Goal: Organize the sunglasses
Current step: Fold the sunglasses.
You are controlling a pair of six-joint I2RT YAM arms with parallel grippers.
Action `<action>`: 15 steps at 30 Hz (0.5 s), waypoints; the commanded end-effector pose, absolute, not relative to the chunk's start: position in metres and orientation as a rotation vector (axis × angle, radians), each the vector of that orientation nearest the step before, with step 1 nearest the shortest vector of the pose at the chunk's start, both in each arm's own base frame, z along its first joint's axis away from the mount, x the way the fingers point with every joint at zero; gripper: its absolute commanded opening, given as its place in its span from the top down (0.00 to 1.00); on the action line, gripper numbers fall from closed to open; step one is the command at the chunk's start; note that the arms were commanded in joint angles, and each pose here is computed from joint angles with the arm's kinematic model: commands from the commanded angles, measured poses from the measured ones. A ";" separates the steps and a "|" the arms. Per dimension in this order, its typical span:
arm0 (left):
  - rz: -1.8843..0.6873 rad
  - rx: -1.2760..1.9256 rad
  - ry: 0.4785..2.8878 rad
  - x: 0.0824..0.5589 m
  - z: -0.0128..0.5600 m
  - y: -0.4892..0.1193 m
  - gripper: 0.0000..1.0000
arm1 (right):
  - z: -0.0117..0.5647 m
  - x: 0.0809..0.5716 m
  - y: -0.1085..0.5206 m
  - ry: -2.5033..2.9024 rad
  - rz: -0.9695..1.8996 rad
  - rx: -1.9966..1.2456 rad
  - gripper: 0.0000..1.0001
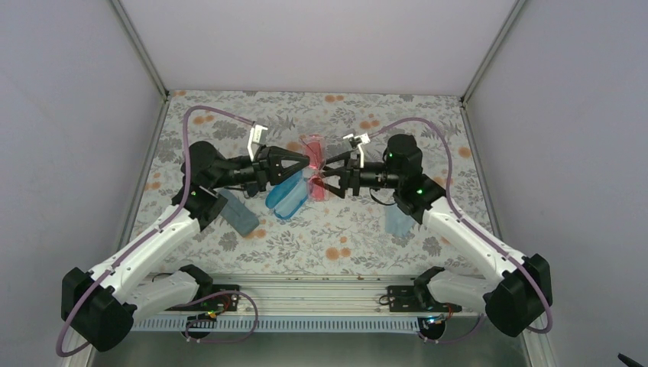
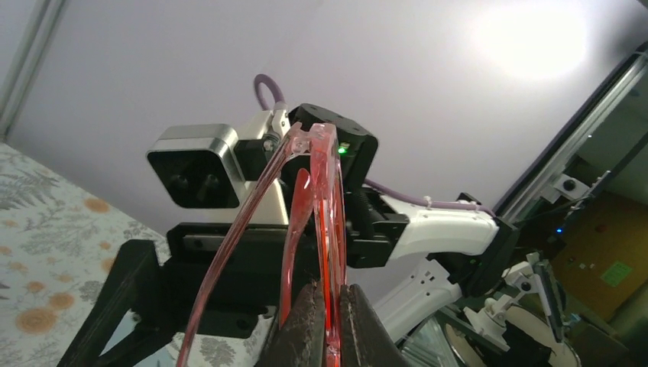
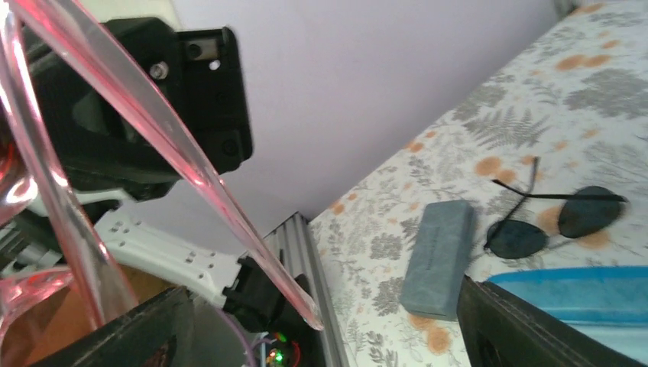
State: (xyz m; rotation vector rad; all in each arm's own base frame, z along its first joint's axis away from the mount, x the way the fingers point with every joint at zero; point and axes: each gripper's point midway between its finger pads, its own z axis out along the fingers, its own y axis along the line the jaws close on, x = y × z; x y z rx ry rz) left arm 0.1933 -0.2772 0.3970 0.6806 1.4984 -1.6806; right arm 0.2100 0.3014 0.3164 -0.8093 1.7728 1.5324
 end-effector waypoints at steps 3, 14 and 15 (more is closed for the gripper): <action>-1.589 0.685 1.509 0.200 0.395 -0.274 0.98 | 0.326 0.239 0.275 1.790 1.208 -0.620 0.20; -1.573 0.792 1.474 0.184 0.397 -0.273 0.98 | 0.336 0.278 0.289 1.869 1.187 -0.524 0.59; -1.574 0.793 1.476 0.184 0.397 -0.273 0.98 | 0.337 0.273 0.297 1.851 1.236 -0.583 0.58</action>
